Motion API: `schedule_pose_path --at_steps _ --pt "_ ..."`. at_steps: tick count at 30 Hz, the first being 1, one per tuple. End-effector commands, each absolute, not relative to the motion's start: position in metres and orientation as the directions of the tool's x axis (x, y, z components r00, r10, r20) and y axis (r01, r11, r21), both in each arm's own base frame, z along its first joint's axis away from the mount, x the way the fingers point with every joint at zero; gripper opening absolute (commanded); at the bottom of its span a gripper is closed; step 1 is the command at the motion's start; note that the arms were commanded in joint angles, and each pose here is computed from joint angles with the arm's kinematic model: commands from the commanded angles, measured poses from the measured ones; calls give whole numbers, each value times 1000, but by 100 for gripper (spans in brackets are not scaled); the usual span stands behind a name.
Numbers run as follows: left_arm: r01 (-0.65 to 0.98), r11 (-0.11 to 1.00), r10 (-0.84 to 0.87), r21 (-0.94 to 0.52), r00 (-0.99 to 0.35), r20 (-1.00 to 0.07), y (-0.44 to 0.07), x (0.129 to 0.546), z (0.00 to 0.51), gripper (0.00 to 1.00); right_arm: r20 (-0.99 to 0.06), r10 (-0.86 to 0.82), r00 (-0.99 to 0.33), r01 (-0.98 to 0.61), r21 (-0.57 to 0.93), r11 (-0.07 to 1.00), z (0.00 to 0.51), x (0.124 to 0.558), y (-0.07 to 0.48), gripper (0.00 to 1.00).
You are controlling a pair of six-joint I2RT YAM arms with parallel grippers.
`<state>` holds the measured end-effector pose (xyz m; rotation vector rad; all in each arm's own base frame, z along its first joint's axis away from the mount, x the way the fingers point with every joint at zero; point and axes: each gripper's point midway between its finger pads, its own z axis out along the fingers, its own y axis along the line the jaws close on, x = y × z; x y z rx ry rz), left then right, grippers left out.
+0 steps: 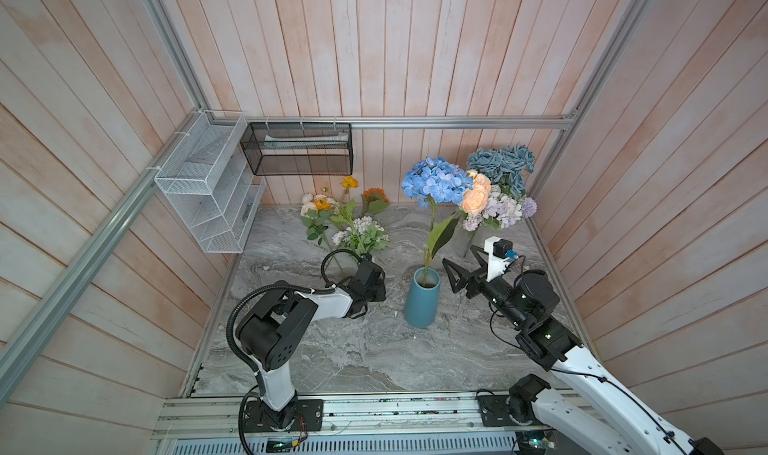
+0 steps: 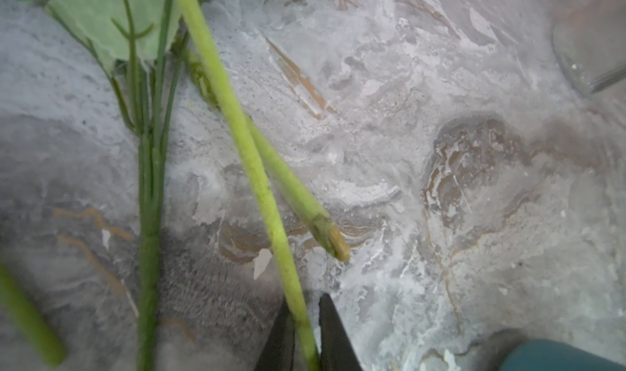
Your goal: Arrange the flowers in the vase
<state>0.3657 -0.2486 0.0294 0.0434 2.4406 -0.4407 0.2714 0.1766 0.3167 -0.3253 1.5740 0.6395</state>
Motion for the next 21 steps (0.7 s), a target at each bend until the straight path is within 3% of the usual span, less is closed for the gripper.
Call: schedule_pose_path --at_steps 1,7,12,21 --pt "133 950 -76 -281 -778 -624 -248 371 31 8 -980 176 -88 -551 195 811 321 274 173 98" --pt "126 949 -90 -289 -770 -631 -244 367 35 0 -978 191 -81 -554 203 807 325 273 173 98" --pt "120 941 -122 -317 -753 -646 -241 363 47 0 -976 203 -74 -555 210 805 328 274 173 98" --pt "185 848 -294 -498 -618 -730 -245 347 133 0 -973 225 -55 -555 217 803 337 275 173 98"
